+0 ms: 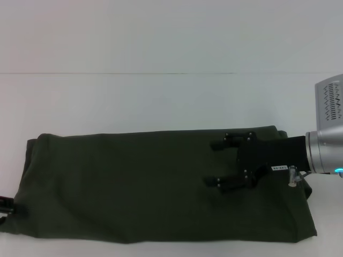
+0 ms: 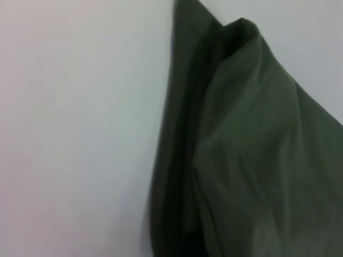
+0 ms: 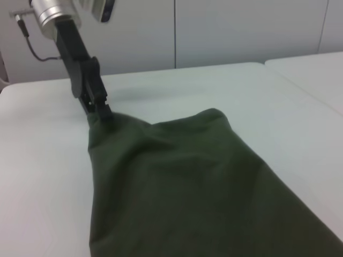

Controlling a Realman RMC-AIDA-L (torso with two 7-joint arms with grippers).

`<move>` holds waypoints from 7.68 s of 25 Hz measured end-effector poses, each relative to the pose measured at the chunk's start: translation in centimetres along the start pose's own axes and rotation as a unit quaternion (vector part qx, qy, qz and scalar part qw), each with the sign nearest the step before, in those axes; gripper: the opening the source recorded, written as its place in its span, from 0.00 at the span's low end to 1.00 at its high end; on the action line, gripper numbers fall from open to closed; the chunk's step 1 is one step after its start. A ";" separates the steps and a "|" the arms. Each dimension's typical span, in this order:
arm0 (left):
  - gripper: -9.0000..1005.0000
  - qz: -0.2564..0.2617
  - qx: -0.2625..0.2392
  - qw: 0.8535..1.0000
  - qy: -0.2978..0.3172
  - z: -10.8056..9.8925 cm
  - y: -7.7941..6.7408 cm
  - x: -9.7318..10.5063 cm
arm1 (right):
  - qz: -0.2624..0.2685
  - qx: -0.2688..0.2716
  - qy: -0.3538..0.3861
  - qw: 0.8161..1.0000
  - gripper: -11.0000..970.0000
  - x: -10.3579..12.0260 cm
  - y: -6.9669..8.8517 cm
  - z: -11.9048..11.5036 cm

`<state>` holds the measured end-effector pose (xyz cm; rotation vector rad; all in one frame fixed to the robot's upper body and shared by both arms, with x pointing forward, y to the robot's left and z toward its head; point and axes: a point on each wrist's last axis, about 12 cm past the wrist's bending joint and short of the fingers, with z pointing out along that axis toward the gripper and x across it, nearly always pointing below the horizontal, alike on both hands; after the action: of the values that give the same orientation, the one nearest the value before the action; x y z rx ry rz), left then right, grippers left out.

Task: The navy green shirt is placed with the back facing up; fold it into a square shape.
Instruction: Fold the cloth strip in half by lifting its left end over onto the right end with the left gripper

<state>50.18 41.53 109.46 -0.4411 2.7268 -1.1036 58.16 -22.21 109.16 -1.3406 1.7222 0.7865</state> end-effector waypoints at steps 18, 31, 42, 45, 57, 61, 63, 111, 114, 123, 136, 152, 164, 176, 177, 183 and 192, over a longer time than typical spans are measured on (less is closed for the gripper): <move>0.79 0.081 0.041 0.995 -0.040 -0.5 -3.3 -3.2 | -0.027 0.003 -0.012 1.000 0.95 1.6 1.1 1.3; 0.79 0.173 -0.082 0.981 -0.028 0.9 -3.0 -5.1 | -0.025 0.009 -0.012 1.000 0.95 1.8 1.1 1.6; 0.79 0.164 -0.096 0.981 -0.036 1.9 -2.2 -5.0 | -0.022 0.013 -0.010 1.000 0.95 1.8 1.0 1.7; 0.79 0.164 -0.097 0.981 -0.037 2.1 -2.1 -5.0 | -0.020 0.015 -0.008 1.000 0.95 1.9 1.0 1.8; 0.79 0.166 -0.099 0.981 -0.034 2.5 -2.0 -4.9 | -0.019 0.016 -0.008 1.000 0.95 1.9 1.0 1.8; 0.79 0.167 -0.103 0.980 -0.038 2.5 -2.0 -5.0 | -0.019 0.016 -0.008 1.000 0.95 1.9 1.0 1.8; 0.79 0.167 -0.105 0.980 -0.040 2.5 -1.9 -5.0 | -0.019 0.016 -0.008 1.000 0.95 1.9 1.0 1.8; 0.78 0.168 -0.045 0.985 0.010 7.2 -5.8 -4.4 | -0.015 0.011 -0.006 1.000 0.95 2.1 1.2 1.9; 0.77 0.158 -0.046 0.986 0.008 7.1 -5.7 -4.5 | -0.014 0.011 -0.007 1.000 0.95 2.1 1.2 1.9; 0.53 0.143 -0.059 0.988 -0.017 6.5 -5.6 -4.6 | -0.014 0.011 -0.008 1.000 0.95 2.1 1.2 1.9; 0.12 0.149 -0.061 0.987 -0.016 6.3 -5.7 -4.8 | -0.014 0.008 -0.010 1.000 0.95 2.0 1.3 1.9; 0.13 0.178 -0.167 0.969 -0.039 -0.5 -4.2 -7.6 | -0.014 0.000 -0.014 1.000 0.95 2.0 1.5 1.8; 0.14 0.145 -0.117 0.982 -0.020 -2.1 -8.4 -7.8 | -0.016 -0.002 -0.015 1.000 0.95 2.0 1.6 1.8; 0.15 0.112 0.105 0.987 0.050 3.7 -16.0 -5.2 | -0.006 0.003 -0.013 1.000 0.95 2.9 2.0 1.5; 0.15 0.107 0.120 0.985 0.056 4.8 -16.3 -4.8 | -0.005 0.004 -0.012 1.000 0.95 3.0 2.0 1.5; 0.16 0.066 0.164 0.980 0.093 11.3 -16.4 -2.0 | -0.002 0.006 -0.013 1.000 0.95 3.1 2.1 1.4; 0.17 0.021 0.209 0.977 0.047 14.3 -15.1 -0.6 | 0.000 0.008 -0.013 1.000 0.95 3.3 2.1 1.2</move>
<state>57.67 22.14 109.84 -0.2695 2.4619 -1.6696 55.94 -22.22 105.67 -1.3141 1.7052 0.7850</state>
